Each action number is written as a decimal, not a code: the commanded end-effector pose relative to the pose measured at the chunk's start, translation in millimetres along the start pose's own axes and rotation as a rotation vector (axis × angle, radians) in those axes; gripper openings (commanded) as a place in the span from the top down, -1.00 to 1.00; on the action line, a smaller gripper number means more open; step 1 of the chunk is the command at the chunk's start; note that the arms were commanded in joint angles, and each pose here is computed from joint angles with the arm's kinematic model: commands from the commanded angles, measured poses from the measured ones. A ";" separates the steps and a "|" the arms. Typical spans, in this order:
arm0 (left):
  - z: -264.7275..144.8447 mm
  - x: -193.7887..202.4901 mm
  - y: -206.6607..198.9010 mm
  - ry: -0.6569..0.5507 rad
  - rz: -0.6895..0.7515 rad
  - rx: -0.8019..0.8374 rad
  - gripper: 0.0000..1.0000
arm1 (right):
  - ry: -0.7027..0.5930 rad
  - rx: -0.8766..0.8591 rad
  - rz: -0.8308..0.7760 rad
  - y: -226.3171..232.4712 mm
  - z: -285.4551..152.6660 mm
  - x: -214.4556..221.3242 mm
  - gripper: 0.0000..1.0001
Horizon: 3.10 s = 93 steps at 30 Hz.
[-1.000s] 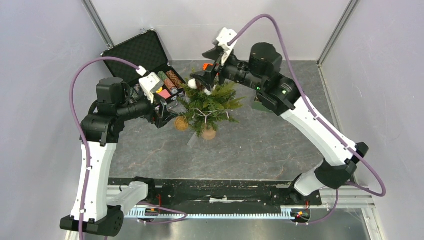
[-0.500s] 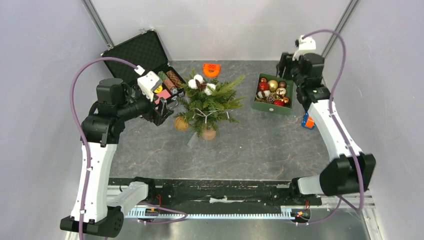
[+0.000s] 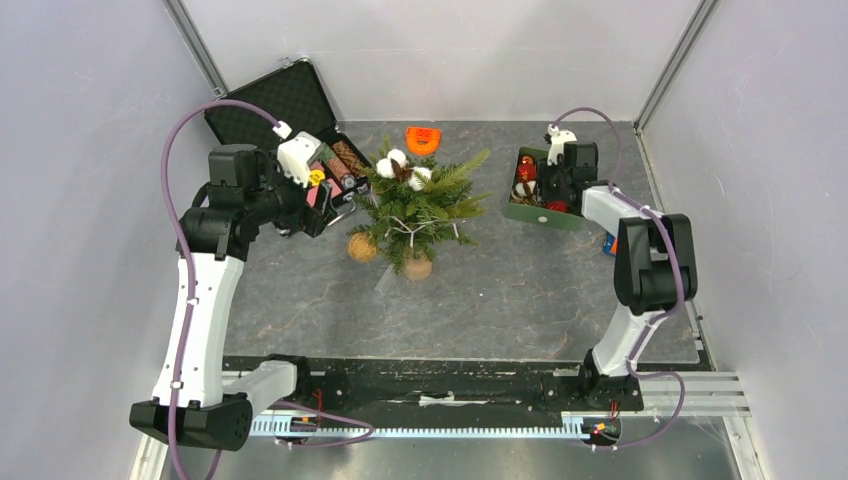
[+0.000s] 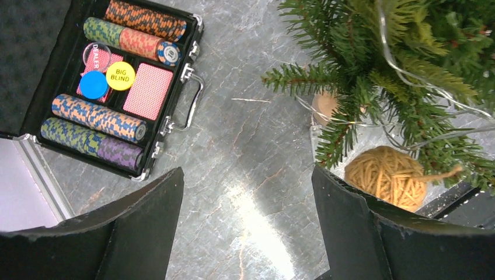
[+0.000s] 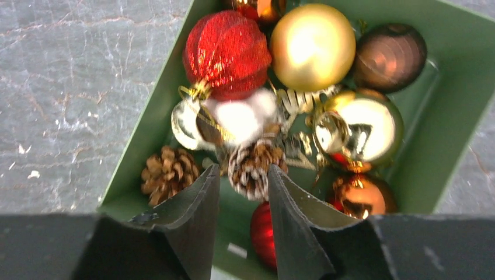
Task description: Decorate the small christmas tree
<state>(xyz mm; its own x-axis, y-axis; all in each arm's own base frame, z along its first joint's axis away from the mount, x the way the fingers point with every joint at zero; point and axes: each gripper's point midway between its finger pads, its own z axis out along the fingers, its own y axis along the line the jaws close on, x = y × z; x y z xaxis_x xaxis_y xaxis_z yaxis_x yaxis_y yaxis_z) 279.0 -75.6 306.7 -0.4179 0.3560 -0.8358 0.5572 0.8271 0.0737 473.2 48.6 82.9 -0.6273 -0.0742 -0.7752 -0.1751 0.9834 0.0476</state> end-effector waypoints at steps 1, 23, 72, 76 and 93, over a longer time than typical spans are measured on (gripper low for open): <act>0.0 -4.9 8.1 -0.018 -0.017 -0.024 -0.72 | -0.119 -0.018 -0.050 -1.8 21.7 -46.1 0.27; 0.2 -7.8 5.5 -0.021 -0.015 0.001 -0.71 | -0.050 -0.027 -0.040 -6.9 51.0 -30.9 0.22; -44.4 -74.7 -56.0 -0.249 -0.004 0.301 -0.70 | -1.067 -0.580 -0.077 157.7 -350.5 -191.7 1.00; -48.8 -78.5 -63.9 -0.270 -0.015 0.336 -0.68 | -1.259 -0.783 -0.056 200.6 -406.0 -154.7 1.00; -20.0 -33.0 -88.1 -0.211 -0.078 0.465 -0.68 | -1.439 -0.845 -0.656 305.6 -395.0 -113.7 1.00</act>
<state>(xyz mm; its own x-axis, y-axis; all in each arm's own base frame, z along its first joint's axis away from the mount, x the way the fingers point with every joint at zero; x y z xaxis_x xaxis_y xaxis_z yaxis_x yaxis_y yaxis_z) 228.6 -145.0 317.3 -0.4133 0.1937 -0.8898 0.7800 0.5795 -0.2361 189.0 290.4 403.0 0.5539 0.3204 -0.7685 -0.8051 0.4414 -0.3963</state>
